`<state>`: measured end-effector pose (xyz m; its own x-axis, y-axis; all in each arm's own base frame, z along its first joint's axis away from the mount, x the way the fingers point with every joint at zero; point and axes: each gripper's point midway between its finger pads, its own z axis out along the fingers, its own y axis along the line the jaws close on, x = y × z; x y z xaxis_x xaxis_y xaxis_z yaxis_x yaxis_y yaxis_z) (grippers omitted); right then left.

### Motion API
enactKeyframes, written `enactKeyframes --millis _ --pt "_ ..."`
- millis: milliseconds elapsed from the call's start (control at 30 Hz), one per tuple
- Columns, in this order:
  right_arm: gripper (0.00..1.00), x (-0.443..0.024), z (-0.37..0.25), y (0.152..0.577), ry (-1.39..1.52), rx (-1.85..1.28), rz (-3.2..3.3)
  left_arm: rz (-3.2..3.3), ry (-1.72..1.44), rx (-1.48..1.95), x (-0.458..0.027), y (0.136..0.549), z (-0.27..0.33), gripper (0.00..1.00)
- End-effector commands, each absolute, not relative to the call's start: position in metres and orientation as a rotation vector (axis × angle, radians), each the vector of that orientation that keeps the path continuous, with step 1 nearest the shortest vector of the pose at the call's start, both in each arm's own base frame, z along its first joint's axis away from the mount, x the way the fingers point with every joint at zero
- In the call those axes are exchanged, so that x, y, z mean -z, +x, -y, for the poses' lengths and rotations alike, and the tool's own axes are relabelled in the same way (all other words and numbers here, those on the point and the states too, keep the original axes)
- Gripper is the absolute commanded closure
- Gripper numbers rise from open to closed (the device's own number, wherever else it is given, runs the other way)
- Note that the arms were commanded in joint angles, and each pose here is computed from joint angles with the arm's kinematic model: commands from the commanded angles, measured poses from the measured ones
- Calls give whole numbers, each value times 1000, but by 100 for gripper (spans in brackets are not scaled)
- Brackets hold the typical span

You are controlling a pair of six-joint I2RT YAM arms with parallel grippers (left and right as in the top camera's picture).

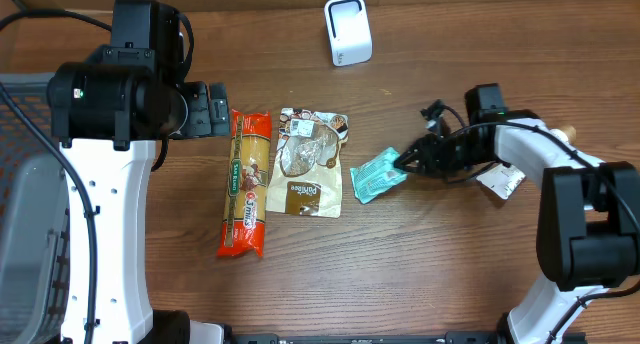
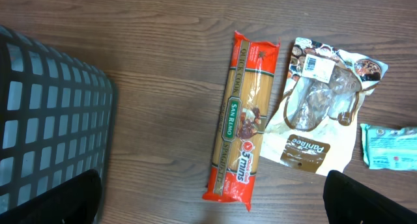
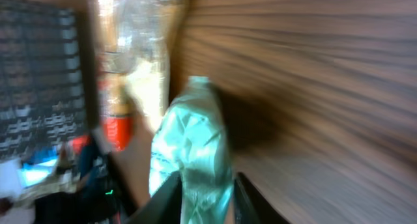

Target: Scan the item barcode

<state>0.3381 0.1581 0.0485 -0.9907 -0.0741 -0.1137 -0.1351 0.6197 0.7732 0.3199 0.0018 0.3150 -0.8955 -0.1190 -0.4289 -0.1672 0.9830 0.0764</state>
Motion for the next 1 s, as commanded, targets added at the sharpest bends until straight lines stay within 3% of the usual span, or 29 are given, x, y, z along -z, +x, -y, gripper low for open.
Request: enactKeyframes --millis 0,200,400,633,733,833,967 --pt "67 -24 -123 344 -109 -1042 -2893 -2684 -223 -169 -317 319 -5 0" --pt "59 -49 -100 360 -42 -965 -2923 -2684 -223 -169 -317 319 -5 0" --pt "71 -112 -118 357 -161 -966 -2917 -2684 -223 -169 -317 319 -5 0" --pt "89 -152 -146 334 -302 -855 -2879 -2684 -223 -169 -317 319 -5 0" --pt "96 -151 -141 332 -213 -604 -2924 -2684 -223 -169 -317 319 -5 0" --pt "96 -138 -143 329 -154 -391 -2959 -2684 -223 -169 -317 319 -5 0" --pt "96 -114 -164 322 -167 -399 -2957 -2684 -223 -169 -317 319 -5 0"
